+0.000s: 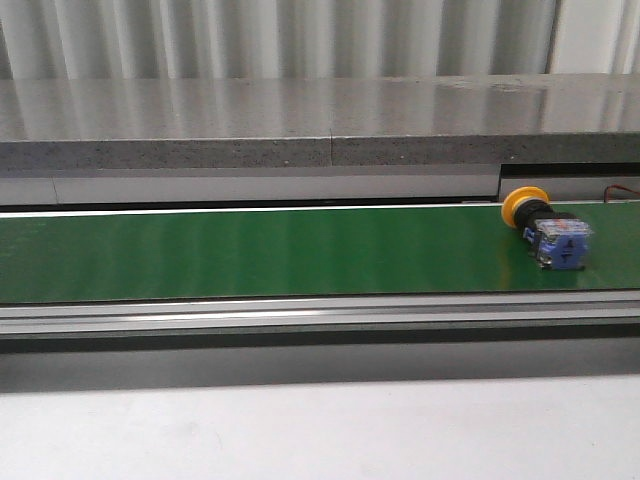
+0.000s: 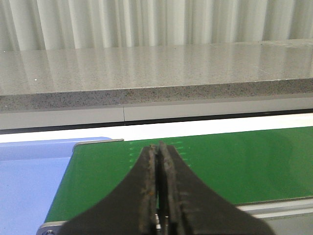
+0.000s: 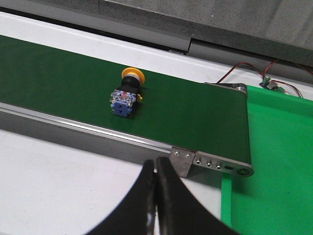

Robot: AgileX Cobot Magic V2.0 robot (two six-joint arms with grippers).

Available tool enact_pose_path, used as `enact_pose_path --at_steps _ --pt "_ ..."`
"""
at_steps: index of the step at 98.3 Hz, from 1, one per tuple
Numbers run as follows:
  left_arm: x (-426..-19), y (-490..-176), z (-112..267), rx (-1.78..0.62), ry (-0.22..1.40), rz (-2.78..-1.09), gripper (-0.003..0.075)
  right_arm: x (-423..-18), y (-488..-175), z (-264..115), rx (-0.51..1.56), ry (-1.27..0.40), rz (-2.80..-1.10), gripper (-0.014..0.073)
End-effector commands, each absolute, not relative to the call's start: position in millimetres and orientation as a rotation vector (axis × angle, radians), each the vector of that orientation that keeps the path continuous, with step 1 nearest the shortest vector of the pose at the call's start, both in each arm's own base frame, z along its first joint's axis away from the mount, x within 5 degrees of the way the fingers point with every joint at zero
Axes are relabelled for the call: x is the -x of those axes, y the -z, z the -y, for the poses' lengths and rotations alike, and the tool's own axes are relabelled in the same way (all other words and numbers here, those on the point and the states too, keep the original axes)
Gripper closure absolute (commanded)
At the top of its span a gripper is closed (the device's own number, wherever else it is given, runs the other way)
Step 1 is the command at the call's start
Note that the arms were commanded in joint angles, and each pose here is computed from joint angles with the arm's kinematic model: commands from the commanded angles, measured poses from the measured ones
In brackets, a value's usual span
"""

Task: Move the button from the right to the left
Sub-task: 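Lower the left gripper onto the button on the belt and grasp it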

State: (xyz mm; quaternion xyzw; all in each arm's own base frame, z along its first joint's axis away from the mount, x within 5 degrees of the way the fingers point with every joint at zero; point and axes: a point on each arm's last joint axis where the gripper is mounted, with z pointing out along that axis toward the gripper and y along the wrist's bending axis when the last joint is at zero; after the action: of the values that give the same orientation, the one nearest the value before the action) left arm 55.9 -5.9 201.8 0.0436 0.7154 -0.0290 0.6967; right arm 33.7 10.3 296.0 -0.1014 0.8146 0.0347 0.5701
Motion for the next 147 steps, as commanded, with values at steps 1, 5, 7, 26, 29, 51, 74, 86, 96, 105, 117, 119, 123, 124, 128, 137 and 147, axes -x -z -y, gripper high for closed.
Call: enact_pose_path --at_steps 1,5,7,26,29,51,74,86,96,105,117,119,123,124,128,137,147 --pt "-55 -198 5 -0.08 0.073 -1.524 0.0741 -36 -310 -10 0.228 -0.064 -1.814 0.0661" --pt "-55 -199 5 -0.079 0.073 -1.507 0.0741 -36 -310 -10 0.229 -0.065 -1.817 0.0661" --pt "-55 -201 5 -0.078 0.073 -1.499 0.0741 -36 -310 -10 0.229 -0.065 -1.817 0.0661" --pt "-51 -226 5 -0.108 0.039 -1.495 0.0741 -36 -310 -10 0.229 -0.065 -1.817 0.0661" --pt "-51 -230 5 -0.117 0.028 -1.506 0.0741 -36 -310 -10 0.229 -0.065 -1.817 0.0661" --pt "-60 -265 5 -0.133 0.017 -1.664 0.0741 -36 -310 -10 0.229 -0.065 -1.817 0.0661" --pt "-84 -295 9 -0.133 0.049 -1.952 0.0741 -36 -310 -10 0.229 -0.065 -1.817 0.0661" --pt "-102 -303 11 -0.141 0.05 -2.072 0.0722 -36 -310 -10 0.229 -0.065 -1.817 0.0661" --pt "-115 -309 13 -0.14 0.059 -2.126 0.0594 -36 -310 -10 0.229 -0.065 -1.817 0.0661" --pt "-124 -310 14 -0.142 0.059 -2.147 0.0375 -36 -310 -10 0.229 -0.065 -1.817 0.0661" --pt "-132 -308 14 -0.142 0.058 -2.158 0.0137 -36 -310 -10 0.229 -0.065 -1.817 0.0661" --pt "-133 -307 14 -0.142 0.058 -2.163 0.012 -36 -310 -10 0.229 -0.065 -1.817 0.0661" --pt "-135 -306 15 -0.143 0.058 -2.171 0.011 -36 -310 -10 0.229 -0.065 -1.817 0.0661" --pt "-135 -306 15 -0.143 0.058 -2.171 0.0111 -36 -310 -10 0.229 -0.065 -1.817 0.0661" --pt "-136 -305 15 -0.143 0.058 -2.178 0.0116 -36 -310 -10 0.229 -0.065 -1.817 0.0661" --pt "-139 -303 15 -0.145 0.056 -2.19 0.0127 -36 -310 -10 0.229 -0.065 -1.817 0.0661" --pt "-142 -302 17 -0.126 0.089 -2.196 0.0141 -36 -310 -10 0.229 -0.065 -1.817 0.0661"
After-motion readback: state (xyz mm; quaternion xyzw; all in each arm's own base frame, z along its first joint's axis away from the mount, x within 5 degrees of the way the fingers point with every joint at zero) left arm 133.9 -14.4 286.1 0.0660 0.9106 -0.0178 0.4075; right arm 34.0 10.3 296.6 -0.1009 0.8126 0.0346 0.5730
